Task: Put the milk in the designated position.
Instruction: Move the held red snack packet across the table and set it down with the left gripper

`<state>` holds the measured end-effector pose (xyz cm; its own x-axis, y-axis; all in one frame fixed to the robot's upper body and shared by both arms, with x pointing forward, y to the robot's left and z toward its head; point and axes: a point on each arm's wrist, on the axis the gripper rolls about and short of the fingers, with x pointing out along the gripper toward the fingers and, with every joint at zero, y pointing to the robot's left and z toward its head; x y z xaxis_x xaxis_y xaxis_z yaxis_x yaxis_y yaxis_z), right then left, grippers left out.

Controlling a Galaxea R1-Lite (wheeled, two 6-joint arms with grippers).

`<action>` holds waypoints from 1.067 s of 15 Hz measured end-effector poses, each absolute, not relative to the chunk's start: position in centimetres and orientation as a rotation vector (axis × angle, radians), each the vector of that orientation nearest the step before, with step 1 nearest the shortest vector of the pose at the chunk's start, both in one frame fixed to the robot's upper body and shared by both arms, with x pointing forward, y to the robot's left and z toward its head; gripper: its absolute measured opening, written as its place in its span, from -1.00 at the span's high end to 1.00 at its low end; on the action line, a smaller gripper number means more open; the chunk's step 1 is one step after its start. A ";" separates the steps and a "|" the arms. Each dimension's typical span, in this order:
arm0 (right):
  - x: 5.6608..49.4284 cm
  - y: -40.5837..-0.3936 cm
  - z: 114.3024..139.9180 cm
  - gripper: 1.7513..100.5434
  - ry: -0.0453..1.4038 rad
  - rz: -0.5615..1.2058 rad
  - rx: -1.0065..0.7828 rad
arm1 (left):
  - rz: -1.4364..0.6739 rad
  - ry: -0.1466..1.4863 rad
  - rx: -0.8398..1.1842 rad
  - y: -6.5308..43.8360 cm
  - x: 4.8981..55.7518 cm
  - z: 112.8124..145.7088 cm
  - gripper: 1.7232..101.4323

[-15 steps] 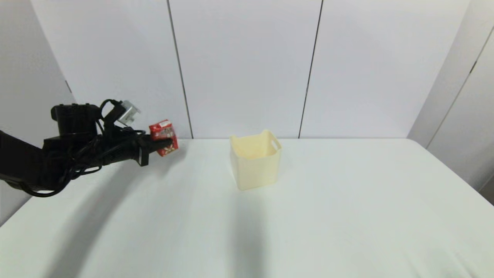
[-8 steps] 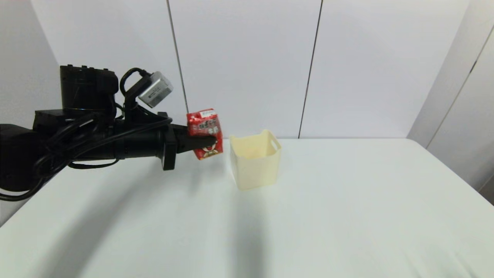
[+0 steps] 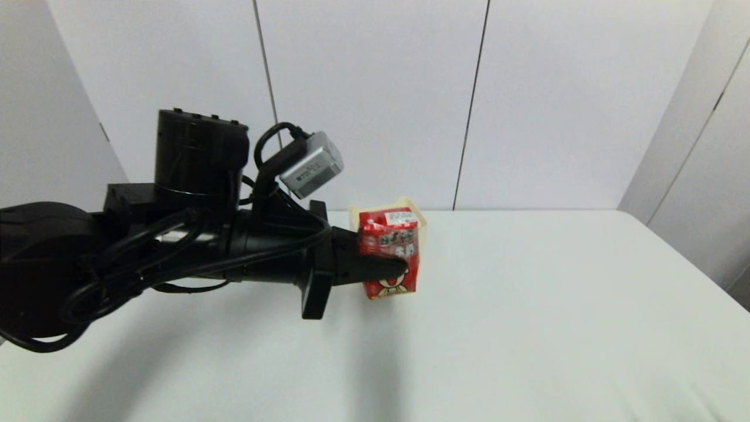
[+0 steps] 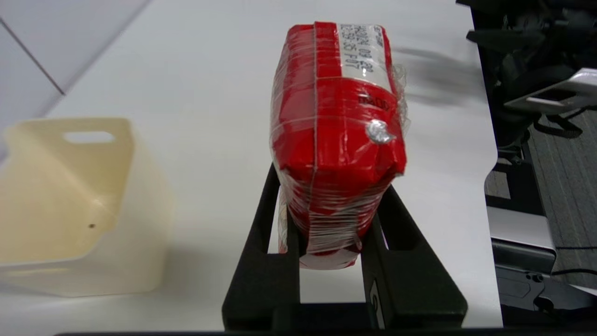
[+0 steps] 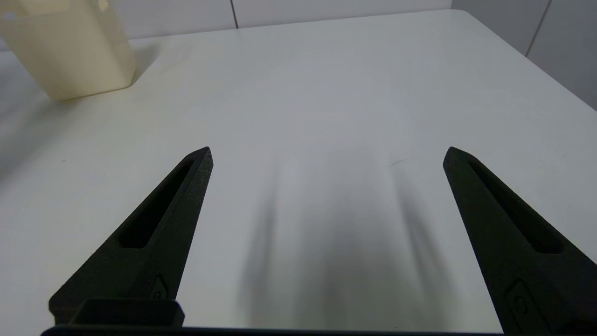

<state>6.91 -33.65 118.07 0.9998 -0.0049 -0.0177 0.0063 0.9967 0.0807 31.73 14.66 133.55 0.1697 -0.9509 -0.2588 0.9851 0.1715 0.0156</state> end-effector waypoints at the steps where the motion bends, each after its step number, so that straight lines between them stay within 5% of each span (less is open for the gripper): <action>1: 6.9 -33.7 118.1 -0.95 0.017 -0.005 0.081 | -1.384 0.230 0.203 13.9 32.0 132.7 0.59; 16: 6.9 -33.7 118.1 -0.95 0.017 -0.006 0.081 | -1.253 0.241 0.227 9.1 36.0 120.4 0.59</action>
<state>6.91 -33.65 118.07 0.9998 -0.0051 -0.0177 0.0065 0.9967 0.0807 36.03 9.07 120.43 0.2937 -0.9069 -0.3021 0.9543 0.2965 0.0377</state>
